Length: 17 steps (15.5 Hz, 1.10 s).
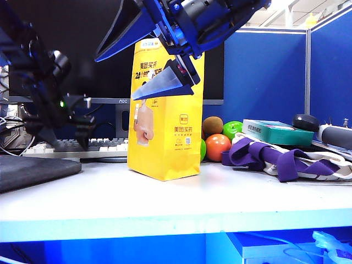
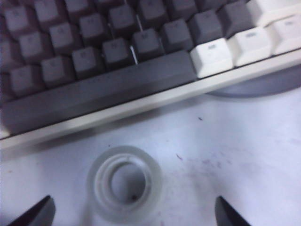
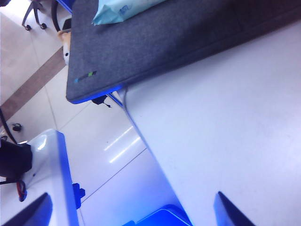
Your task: Pick up the transparent tape and throw it into the yellow paper bag.
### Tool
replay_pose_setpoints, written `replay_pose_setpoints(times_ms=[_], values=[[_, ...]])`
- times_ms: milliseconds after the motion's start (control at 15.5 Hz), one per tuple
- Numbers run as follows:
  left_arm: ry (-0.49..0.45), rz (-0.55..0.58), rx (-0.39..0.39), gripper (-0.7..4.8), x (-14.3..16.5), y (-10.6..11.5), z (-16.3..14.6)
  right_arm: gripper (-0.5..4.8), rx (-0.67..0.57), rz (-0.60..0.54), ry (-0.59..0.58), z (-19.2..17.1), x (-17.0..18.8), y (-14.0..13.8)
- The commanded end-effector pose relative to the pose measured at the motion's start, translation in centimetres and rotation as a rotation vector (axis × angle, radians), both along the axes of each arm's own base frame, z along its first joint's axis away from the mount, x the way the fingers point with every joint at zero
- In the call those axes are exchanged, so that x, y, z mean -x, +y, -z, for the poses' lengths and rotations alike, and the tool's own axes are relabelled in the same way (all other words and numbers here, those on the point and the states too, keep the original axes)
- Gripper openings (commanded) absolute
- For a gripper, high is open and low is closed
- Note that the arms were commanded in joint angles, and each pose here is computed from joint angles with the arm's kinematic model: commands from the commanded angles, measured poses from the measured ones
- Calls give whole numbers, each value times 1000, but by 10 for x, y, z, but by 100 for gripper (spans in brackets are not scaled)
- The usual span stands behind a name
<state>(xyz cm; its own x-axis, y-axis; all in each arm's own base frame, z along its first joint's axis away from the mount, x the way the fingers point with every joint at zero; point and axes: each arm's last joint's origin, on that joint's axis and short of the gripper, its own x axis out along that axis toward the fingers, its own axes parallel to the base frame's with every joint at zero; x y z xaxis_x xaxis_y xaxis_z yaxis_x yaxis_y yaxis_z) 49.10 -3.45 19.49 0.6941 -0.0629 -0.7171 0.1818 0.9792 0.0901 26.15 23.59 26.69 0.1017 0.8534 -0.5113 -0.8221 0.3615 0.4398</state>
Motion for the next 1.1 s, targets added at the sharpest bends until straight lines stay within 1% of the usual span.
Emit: replay_pose_setpoints(times_ms=[65,194,387,581,710,839,903,1032,1097], values=[[12,-15,-9,479,-4,2,13,479,-10,9,-25,-4,-1,0],[19,-18,-19,479,-9,2,20,479,-18,15,-42,-5,-2,1],[4,-26,-30,479,-20,2,19,479,-33,16,-60,-7,-3,1],[31,-26,-32,479,-28,1,25,479,-37,22,-68,-7,-4,1],[52,-22,-38,479,-27,1,30,479,-33,40,-84,-8,-5,0],[62,-13,-50,479,-28,1,35,479,-17,95,-126,-9,-8,0],[65,-11,-48,479,-28,1,36,479,17,157,-157,-9,-10,-1],[73,-2,-55,479,-28,1,38,479,122,314,-246,-7,-14,-3],[85,-2,-57,479,-27,1,40,479,147,339,-275,-7,-16,-4]])
